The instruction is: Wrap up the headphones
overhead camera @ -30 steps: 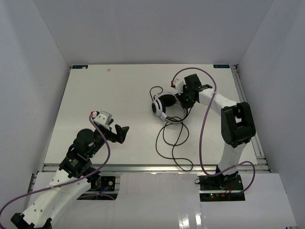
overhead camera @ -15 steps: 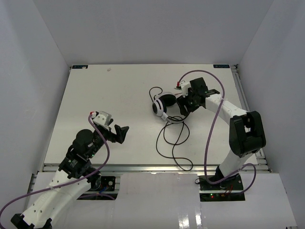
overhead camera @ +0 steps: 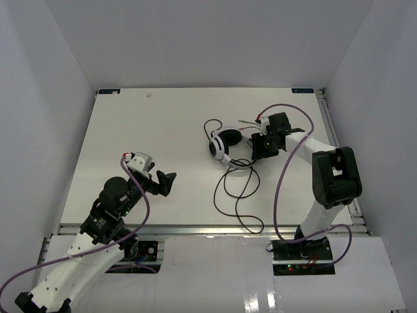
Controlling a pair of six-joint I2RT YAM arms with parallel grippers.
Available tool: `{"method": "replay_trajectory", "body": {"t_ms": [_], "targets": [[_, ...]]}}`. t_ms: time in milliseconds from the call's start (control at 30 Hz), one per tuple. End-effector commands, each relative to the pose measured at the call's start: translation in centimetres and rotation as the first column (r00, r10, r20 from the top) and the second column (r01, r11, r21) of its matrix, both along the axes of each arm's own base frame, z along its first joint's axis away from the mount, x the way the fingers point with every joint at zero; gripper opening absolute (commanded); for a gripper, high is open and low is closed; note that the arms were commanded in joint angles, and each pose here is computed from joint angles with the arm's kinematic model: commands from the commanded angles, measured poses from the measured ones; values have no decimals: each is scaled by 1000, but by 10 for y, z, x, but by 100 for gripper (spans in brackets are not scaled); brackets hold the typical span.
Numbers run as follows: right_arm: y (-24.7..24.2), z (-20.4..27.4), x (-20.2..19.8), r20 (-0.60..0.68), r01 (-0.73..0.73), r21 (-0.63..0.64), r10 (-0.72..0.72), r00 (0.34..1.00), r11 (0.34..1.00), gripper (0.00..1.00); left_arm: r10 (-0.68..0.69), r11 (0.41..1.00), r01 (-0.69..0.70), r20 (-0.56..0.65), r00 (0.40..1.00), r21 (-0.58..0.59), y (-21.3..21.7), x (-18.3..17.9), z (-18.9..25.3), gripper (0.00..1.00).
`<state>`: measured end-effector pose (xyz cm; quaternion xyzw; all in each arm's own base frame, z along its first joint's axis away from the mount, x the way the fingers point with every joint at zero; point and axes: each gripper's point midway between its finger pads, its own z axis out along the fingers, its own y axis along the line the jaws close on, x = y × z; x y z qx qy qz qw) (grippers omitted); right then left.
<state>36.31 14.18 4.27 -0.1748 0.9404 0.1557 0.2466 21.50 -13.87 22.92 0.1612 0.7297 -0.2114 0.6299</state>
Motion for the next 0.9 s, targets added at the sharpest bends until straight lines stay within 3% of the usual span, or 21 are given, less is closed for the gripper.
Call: {"method": "replay_trajectory", "body": {"t_ms": [0, 300, 567, 633, 867], "targets": [[6, -3, 13, -43, 111, 81, -108, 993, 990, 50, 3, 1000, -3, 12, 1000, 3, 1, 1, 4, 98], [14, -29, 6, -156, 151, 112, -133, 979, 982, 44, 5, 1000, -5, 6, 1000, 9, 1, 2, 2, 98], [8, -34, 9, -166, 175, 95, -158, 973, 980, 14, 6, 1000, -6, 5, 1000, 12, 1, 2, 1, 98], [4, -22, 13, -135, 177, 101, -163, 977, 979, 8, 4, 1000, -4, 4, 1000, 11, 1, 2, 1, 98], [-5, 55, 32, 80, 120, 103, -128, 989, 987, 8, -13, 1000, 13, -2, 1000, 6, -3, 1, 0, 98]]}}
